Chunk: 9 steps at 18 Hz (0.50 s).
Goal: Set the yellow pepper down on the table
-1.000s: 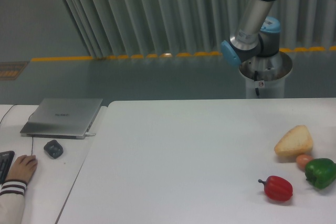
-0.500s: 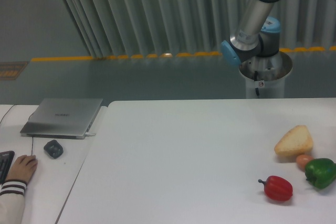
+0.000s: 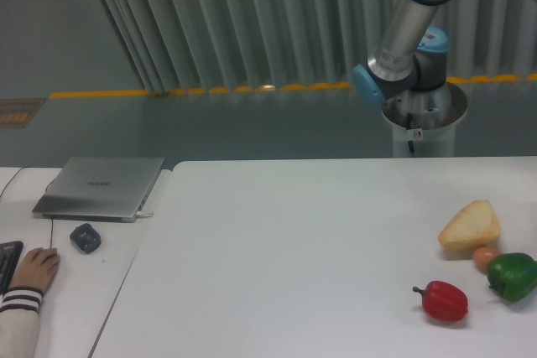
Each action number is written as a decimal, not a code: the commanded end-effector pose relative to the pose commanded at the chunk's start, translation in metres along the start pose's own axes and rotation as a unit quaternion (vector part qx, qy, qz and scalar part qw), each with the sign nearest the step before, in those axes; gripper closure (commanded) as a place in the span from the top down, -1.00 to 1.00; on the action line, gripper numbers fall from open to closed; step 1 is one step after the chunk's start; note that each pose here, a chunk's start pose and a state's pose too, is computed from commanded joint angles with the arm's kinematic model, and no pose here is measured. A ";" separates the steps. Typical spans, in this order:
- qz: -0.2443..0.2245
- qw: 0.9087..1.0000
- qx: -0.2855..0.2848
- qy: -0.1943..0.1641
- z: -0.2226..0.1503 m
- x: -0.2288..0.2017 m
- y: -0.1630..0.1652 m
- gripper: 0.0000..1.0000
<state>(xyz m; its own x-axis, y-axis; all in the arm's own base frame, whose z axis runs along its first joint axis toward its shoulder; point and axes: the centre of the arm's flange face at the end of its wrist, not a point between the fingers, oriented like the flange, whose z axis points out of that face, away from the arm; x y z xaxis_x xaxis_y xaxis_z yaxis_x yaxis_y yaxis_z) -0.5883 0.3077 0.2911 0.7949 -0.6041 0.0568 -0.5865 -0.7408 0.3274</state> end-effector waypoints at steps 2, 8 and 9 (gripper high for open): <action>-0.004 1.000 0.001 0.006 -0.002 0.000 0.001 -0.27; -0.009 1.000 0.004 0.012 -0.015 -0.002 0.008 -0.40; -0.009 1.000 0.006 0.013 -0.022 -0.003 0.012 -0.40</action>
<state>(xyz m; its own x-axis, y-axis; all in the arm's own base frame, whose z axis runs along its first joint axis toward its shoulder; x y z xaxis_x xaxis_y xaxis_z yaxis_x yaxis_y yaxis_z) -0.5945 0.3069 0.3155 0.8090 -0.5829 0.0763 -0.5739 -0.7550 0.3172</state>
